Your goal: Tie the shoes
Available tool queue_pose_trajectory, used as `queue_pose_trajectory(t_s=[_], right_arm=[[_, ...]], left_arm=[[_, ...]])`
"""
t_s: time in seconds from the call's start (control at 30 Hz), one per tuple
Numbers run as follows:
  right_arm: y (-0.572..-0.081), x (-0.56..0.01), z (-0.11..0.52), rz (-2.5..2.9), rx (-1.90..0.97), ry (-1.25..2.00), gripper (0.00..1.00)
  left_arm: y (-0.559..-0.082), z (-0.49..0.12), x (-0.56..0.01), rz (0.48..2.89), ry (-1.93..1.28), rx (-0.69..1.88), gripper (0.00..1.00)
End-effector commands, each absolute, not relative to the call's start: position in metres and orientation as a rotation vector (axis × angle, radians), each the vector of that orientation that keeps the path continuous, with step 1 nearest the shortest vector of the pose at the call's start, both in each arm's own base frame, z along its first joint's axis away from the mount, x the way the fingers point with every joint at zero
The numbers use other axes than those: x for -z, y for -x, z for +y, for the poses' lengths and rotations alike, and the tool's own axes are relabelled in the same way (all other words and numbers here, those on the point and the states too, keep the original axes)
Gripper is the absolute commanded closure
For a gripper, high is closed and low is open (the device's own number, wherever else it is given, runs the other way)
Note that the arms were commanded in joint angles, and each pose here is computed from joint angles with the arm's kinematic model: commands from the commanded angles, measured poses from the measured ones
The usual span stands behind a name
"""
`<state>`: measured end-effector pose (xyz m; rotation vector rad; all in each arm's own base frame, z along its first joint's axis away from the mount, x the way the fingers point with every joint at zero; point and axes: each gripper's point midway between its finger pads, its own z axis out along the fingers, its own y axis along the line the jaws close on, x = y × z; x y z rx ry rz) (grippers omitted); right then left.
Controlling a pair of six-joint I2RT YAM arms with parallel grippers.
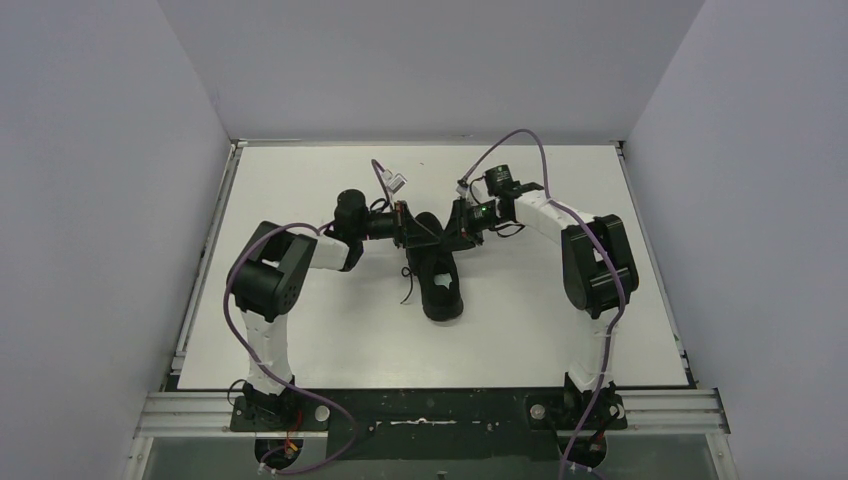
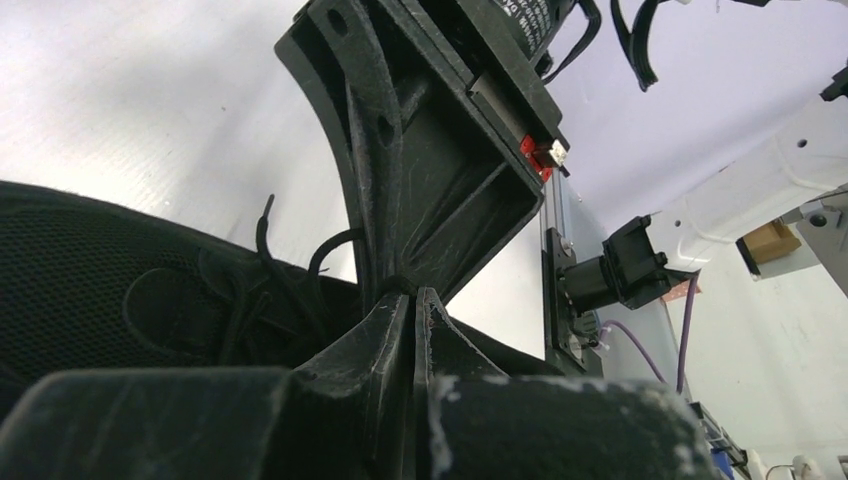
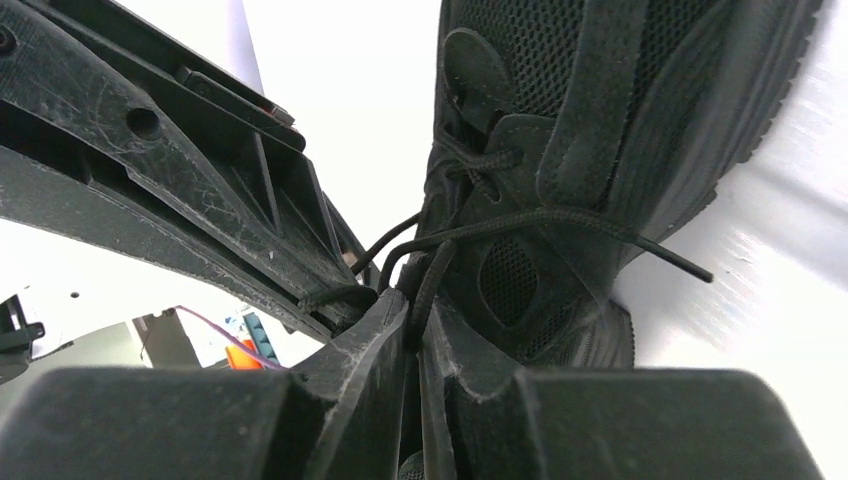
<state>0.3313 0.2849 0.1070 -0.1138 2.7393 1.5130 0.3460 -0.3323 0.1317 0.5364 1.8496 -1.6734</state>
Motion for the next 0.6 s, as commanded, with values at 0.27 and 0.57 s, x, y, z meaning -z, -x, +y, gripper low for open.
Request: queue_pose_trajectory(t_s=[0.27, 0.57], right_arm=[[-0.337, -0.134, 0.269, 2.685, -1.409, 0.124, 0.79], [-0.331, -0.149, 0.24, 2.682, -1.172, 0.328, 0.71]], left_arm=[[-0.356, -0.331, -0.096, 1.96, -0.484, 1.616, 1.0], [-0.356, -0.334, -0.101, 1.951, -0.495, 1.641, 1.0]])
